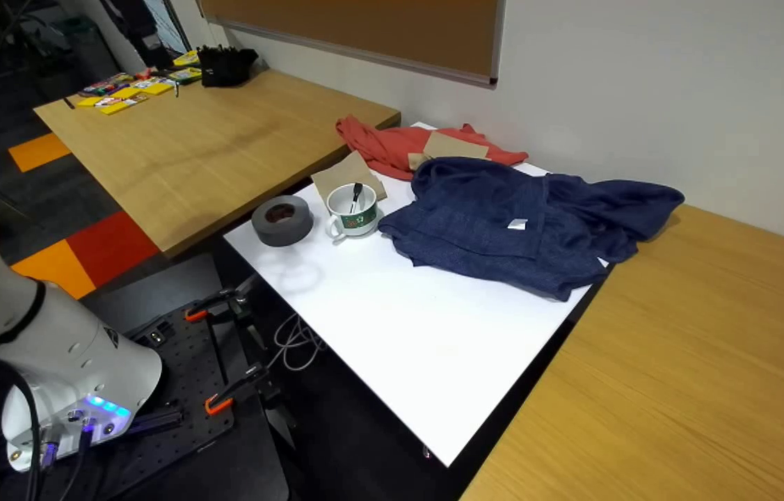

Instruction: Remove the pen from the green mug

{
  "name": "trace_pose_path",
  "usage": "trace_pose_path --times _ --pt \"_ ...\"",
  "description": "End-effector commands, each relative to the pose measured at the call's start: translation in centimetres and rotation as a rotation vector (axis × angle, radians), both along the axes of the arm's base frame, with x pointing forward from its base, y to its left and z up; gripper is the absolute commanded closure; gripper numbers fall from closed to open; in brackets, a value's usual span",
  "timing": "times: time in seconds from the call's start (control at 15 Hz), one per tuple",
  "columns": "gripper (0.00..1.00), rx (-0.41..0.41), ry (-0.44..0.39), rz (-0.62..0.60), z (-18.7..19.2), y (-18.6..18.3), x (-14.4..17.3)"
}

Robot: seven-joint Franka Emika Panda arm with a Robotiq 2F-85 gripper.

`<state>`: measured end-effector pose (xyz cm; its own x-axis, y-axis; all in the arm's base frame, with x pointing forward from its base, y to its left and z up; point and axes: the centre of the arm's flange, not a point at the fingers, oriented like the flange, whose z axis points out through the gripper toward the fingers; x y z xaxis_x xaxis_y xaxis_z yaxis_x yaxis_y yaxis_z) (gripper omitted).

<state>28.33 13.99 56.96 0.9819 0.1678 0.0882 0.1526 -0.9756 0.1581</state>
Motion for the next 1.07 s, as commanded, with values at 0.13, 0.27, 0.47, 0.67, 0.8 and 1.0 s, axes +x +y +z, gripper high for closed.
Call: trace_pose_path --times 0.13,0.27,0.47,0.67,0.8,1.0 --pt "0.0 -0.017 -0.03 0.032 -1.7 -0.1 2.2" --pt "0.0 0.014 -0.051 0.059 -3.0 0.1 3.6" --pt "0.0 0.042 -0.086 0.114 -5.7 0.8 5.9" --pt "0.0 0.059 -0.098 0.19 -9.1 2.1 8.2" --pt "0.0 0.075 -0.093 0.229 -11.4 3.1 9.5" --pt "0.0 0.093 -0.086 0.272 -14.5 4.6 11.5"
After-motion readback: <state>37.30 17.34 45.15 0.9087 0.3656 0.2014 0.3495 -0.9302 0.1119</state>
